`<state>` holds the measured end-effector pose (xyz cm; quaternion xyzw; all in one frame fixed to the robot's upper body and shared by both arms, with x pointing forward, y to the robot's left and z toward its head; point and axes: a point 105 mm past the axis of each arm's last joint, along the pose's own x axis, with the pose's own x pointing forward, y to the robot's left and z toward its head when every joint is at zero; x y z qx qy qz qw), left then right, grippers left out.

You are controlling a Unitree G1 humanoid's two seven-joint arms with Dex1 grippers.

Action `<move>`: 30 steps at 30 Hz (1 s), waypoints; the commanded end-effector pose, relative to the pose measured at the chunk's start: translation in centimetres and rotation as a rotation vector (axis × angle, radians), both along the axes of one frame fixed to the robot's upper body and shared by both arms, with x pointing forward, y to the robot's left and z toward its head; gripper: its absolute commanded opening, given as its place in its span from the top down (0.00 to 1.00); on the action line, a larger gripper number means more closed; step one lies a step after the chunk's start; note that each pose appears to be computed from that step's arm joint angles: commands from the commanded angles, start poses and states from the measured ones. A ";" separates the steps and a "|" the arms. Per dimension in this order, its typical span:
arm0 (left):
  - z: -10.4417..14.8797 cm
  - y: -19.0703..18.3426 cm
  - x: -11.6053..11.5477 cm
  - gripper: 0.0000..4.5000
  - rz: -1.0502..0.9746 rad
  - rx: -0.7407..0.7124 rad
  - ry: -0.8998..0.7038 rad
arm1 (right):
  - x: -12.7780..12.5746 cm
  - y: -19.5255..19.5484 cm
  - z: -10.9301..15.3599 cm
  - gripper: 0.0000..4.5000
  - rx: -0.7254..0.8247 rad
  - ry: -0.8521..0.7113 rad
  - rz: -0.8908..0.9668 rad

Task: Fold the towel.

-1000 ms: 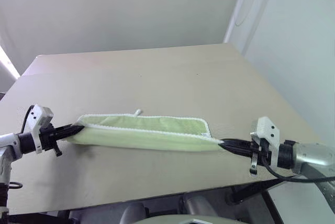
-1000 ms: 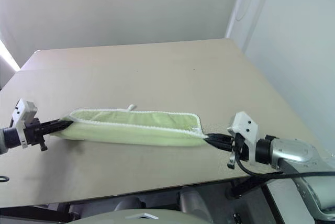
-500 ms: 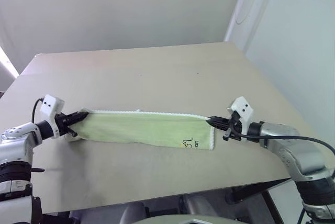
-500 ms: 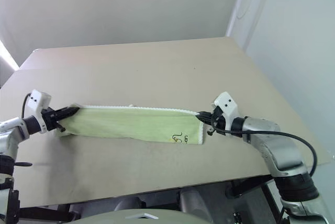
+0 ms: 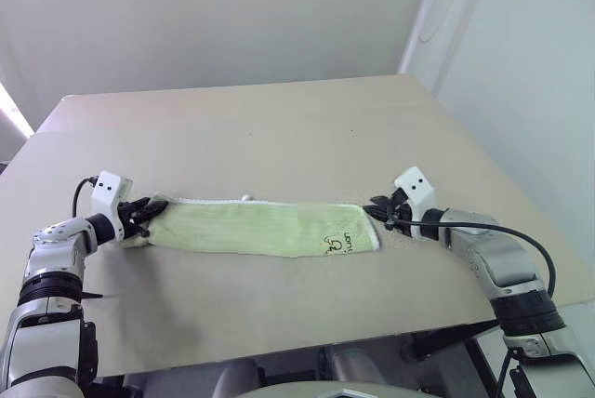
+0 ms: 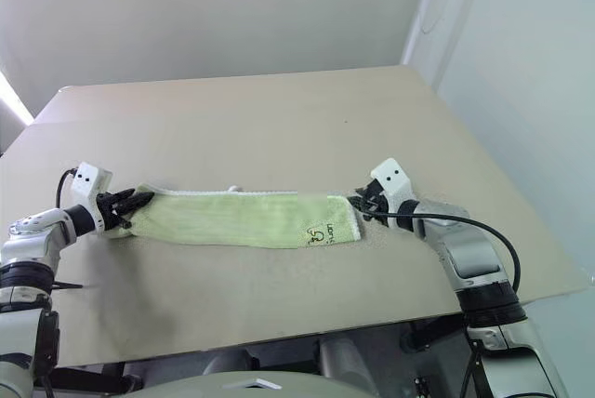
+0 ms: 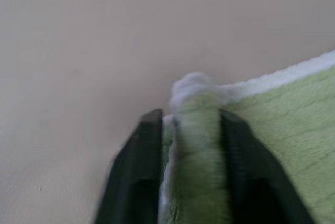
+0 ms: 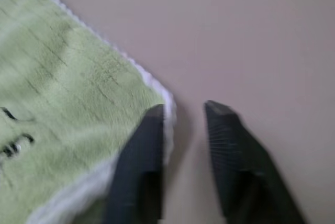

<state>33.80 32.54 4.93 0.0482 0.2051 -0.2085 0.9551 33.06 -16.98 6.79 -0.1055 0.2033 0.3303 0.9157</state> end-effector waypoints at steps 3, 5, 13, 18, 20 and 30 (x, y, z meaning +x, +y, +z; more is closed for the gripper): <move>2.3 0.2 0.9 0.21 -0.025 0.046 -0.073 | 1.1 0.2 2.1 0.21 0.021 -0.085 -0.026; 4.6 1.3 1.8 0.13 0.055 0.009 -0.142 | 1.7 -1.0 3.3 0.04 0.097 -0.074 -0.115; 11.5 1.0 1.8 0.13 -0.043 -0.040 -0.294 | -4.0 -1.5 6.8 0.00 0.548 0.262 -0.081; 11.9 -4.8 -0.6 0.13 -0.377 -0.097 -0.214 | -7.1 -1.3 6.8 0.00 0.709 0.474 -0.037; 11.4 -6.9 -1.7 0.13 -0.478 -0.111 -0.167 | -8.2 -1.1 6.4 0.00 0.734 0.510 -0.017; 9.2 -11.7 -5.2 0.13 -0.752 -0.125 -0.043 | -10.4 0.7 1.9 0.00 0.821 0.689 -0.119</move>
